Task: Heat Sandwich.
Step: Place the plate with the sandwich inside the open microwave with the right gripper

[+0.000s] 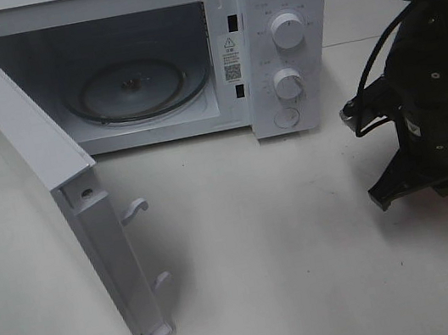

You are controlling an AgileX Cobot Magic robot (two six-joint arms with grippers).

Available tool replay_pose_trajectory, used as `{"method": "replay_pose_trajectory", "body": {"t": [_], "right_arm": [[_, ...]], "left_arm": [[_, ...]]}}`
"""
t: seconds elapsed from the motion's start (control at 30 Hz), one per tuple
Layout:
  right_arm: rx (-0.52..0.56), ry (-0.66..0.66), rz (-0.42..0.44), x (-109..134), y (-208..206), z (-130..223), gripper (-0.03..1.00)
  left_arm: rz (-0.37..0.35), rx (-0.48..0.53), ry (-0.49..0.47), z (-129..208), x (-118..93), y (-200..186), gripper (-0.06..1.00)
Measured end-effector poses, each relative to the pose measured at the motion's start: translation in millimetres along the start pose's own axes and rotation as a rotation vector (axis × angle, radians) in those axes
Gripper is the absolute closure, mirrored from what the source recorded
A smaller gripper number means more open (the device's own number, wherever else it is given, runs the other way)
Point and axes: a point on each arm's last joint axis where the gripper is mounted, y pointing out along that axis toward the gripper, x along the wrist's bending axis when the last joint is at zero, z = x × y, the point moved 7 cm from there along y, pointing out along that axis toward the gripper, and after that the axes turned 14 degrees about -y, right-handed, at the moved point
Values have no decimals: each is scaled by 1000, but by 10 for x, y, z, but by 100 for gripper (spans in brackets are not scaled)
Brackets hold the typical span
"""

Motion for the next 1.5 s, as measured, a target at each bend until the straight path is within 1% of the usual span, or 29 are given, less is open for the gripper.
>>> {"method": "replay_pose_trajectory", "body": {"t": [0.2,0.33,0.43,0.7,1.0,1.13,1.2,1.47,1.5], "right_arm": [[-1,-13,13,19,-85,54,91],[-8,-34,19,80,-165,104,91],[-43,-51,20,121,-290,108,91],[-76,-88,36,189,-487,133,91],[-108,-170,60,329,-710,181,91],[-144,-202,64,389,-825,190,91],[-173,-239,70,435,-911,198,91],[-213,-296,74,528,-1069,249,91],[-230,-323,76,553,-1121,265,91]], "left_arm": [[0,0,0,0,0,0,-2],[0,0,0,0,0,0,-2],[0,0,0,0,0,0,-2],[0,0,0,0,0,0,-2],[0,0,0,0,0,0,-2],[0,0,0,0,0,0,-2],[0,0,0,0,0,0,-2],[0,0,0,0,0,0,-2],[0,0,0,0,0,0,-2]]}}
